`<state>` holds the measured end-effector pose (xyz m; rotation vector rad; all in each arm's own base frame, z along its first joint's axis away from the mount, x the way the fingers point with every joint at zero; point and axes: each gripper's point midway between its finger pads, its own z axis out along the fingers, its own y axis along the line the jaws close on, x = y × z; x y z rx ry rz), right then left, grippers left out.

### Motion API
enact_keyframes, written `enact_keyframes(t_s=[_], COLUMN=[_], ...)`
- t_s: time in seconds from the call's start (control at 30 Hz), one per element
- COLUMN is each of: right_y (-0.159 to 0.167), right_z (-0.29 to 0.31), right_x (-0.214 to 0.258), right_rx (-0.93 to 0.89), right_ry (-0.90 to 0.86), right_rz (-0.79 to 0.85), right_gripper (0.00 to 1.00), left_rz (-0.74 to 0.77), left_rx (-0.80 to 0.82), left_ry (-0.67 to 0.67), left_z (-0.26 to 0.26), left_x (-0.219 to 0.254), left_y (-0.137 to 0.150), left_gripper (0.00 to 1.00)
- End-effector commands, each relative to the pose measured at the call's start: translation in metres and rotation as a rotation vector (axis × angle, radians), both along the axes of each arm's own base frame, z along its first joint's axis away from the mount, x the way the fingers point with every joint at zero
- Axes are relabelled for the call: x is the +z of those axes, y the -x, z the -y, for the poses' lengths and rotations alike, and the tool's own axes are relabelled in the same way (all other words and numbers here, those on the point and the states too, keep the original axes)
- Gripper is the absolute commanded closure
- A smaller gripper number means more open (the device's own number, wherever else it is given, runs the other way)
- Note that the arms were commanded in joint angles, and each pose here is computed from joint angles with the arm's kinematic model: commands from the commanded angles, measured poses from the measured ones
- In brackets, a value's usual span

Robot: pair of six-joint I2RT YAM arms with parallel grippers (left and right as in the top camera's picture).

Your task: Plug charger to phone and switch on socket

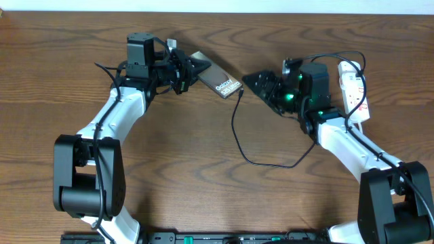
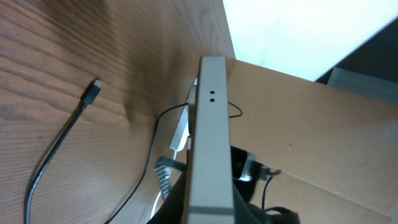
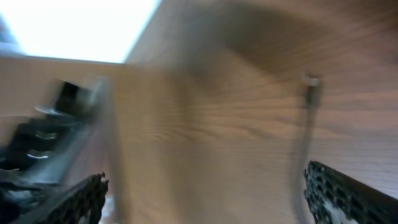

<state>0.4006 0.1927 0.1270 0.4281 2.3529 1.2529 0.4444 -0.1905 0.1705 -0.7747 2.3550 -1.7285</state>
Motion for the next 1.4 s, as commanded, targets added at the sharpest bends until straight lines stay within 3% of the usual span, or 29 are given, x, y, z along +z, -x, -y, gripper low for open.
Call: enact_keyframes(t_s=[0.0, 0.2, 0.53, 0.9, 0.97, 1.03, 1.17, 1.37], right_y=[-0.009, -0.009, -0.016, -0.048, -0.052, -0.053, -0.05, -0.047], right_z=[0.011, 0.026, 0.015, -0.032, -0.039, -0.043, -0.043, -0.038], right_x=[-0.001, 0.009, 0.003, -0.035, -0.049, -0.067, -0.093, -0.104], right_rx=[0.054, 0.079, 0.099, 0.219, 0.231, 0.22, 0.211, 0.181], right_ry=[0.199, 0.462, 0.536, 0.77, 0.795, 0.811, 0.816, 0.824], right_rz=[0.07, 0.054, 0.065, 0.002, -0.011, -0.044, -0.104, -0.155], right_gripper=[0.01, 0.01, 0.01, 0.01, 0.1, 0.32, 0.57, 0.62], left_rz=[0.047, 0.041, 0.193, 0.248, 0.25, 0.25, 0.251, 0.257], left_rx=[-0.068, -0.182, -0.28, -0.259, -0.259, -0.259, -0.259, -0.26], left_ry=[0.059, 0.159, 0.273, 0.259, 0.259, 0.259, 0.259, 0.256], left_z=[0.006, 0.002, -0.044, -0.061, -0.061, -0.061, -0.061, -0.061], left_x=[0.028, 0.044, 0.087, 0.089, 0.089, 0.089, 0.089, 0.089], left_y=[0.009, 0.026, 0.03, 0.026, 0.026, 0.026, 0.026, 0.026], left_gripper=[0.93, 0.93, 0.93, 0.93, 0.93, 0.93, 0.93, 0.93])
